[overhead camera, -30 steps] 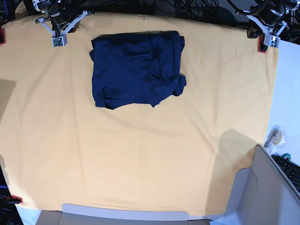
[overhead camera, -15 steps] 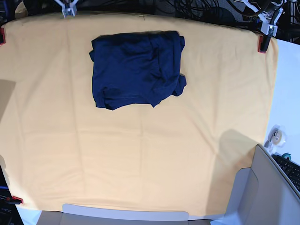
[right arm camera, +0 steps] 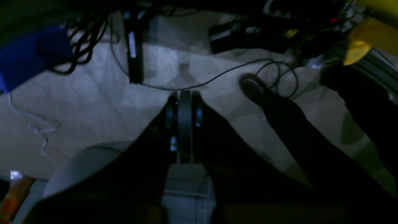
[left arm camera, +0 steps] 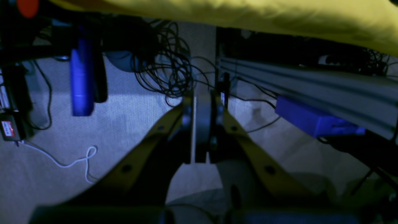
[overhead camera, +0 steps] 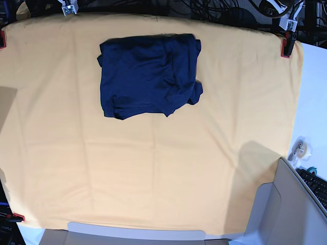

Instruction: Fold the T-shirt properly

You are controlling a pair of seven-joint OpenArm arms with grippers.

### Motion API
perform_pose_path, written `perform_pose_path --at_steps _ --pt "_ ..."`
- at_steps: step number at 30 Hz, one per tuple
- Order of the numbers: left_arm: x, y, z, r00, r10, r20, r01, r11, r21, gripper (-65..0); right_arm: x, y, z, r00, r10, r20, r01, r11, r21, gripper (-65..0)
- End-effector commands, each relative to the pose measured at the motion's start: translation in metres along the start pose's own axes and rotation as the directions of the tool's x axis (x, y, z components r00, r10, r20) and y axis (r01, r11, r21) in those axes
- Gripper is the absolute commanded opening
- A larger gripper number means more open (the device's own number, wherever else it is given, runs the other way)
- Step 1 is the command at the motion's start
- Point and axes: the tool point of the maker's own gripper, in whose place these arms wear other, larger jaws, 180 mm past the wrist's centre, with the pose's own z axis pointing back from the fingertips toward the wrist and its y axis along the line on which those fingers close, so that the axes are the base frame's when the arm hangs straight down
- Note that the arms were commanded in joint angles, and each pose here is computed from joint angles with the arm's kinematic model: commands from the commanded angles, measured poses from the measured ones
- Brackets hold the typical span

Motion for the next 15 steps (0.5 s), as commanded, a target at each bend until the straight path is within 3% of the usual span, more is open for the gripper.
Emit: perform_pose_path --at_steps 1,10,15 --pt "-0.001 0.000 0.008 1.000 -0.021 -0.002 0.021 1.000 0.006 -65.0 -0.008 0.001 0.005 1.000 0.005 -0.018 -0.005 1.000 0.002 -65.0" --pt "-0.001 -0.005 0.008 1.000 -0.018 0.003 0.018 1.000 -0.003 -65.0 0.027 -0.006 0.009 0.988 0.013 0.156 -0.014 1.000 0.009 -65.0" --pt "-0.001 -0.007 0.007 1.000 -0.018 0.001 0.018 1.000 -0.009 -65.0 0.066 -0.025 0.021 0.938 -0.101 0.332 0.102 0.995 0.015 -65.0"
